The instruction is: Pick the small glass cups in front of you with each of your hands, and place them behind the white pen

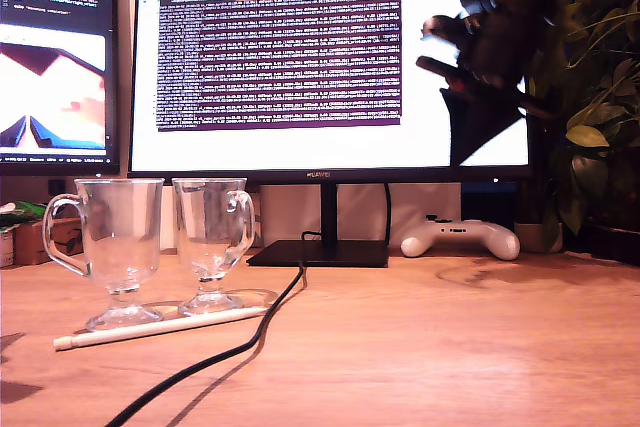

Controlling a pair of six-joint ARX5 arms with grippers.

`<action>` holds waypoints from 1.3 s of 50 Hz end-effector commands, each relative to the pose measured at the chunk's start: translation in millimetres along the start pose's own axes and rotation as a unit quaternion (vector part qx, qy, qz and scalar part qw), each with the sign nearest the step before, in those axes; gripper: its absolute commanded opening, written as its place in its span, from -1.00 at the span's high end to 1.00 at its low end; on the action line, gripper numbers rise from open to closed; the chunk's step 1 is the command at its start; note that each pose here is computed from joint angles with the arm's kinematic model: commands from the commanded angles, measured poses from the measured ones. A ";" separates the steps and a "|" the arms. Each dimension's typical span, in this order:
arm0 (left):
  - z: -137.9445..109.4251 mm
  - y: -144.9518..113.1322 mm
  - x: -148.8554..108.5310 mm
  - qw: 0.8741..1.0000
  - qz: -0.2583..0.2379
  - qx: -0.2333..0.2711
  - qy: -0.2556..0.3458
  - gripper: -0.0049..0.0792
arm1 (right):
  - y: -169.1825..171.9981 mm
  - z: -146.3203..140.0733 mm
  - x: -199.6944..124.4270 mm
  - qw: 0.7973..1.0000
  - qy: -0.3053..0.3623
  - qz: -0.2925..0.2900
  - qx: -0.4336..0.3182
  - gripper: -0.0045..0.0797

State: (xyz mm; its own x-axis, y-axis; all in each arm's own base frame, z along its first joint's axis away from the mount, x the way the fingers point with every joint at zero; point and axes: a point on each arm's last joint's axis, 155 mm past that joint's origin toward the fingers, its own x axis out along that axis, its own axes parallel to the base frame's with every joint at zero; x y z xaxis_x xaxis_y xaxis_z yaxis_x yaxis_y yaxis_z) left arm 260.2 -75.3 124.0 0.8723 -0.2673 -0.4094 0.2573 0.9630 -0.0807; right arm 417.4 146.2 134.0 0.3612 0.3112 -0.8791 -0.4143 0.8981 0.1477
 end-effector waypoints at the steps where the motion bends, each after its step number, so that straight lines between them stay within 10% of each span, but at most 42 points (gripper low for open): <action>1: 2.4 2.0 0.1 1.000 0.007 -0.003 -0.004 0.93 | -8.8 9.7 -27.9 0.998 -0.050 -0.022 0.010 0.92; 65: -20.7 34.7 -12.1 0.995 0.080 -0.028 -0.058 0.93 | -88.2 -129.5 -110.4 0.922 -0.309 -0.210 0.100 0.92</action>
State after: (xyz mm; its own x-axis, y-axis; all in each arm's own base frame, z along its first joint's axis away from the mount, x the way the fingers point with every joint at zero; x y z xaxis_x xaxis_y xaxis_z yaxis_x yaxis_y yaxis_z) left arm 251.4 -39.7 110.5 0.9434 -0.1156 -0.3109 0.0946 0.9922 -0.0817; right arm 311.6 -7.4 171.0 0.8919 -0.0140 -0.4520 0.0072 0.9998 -0.0167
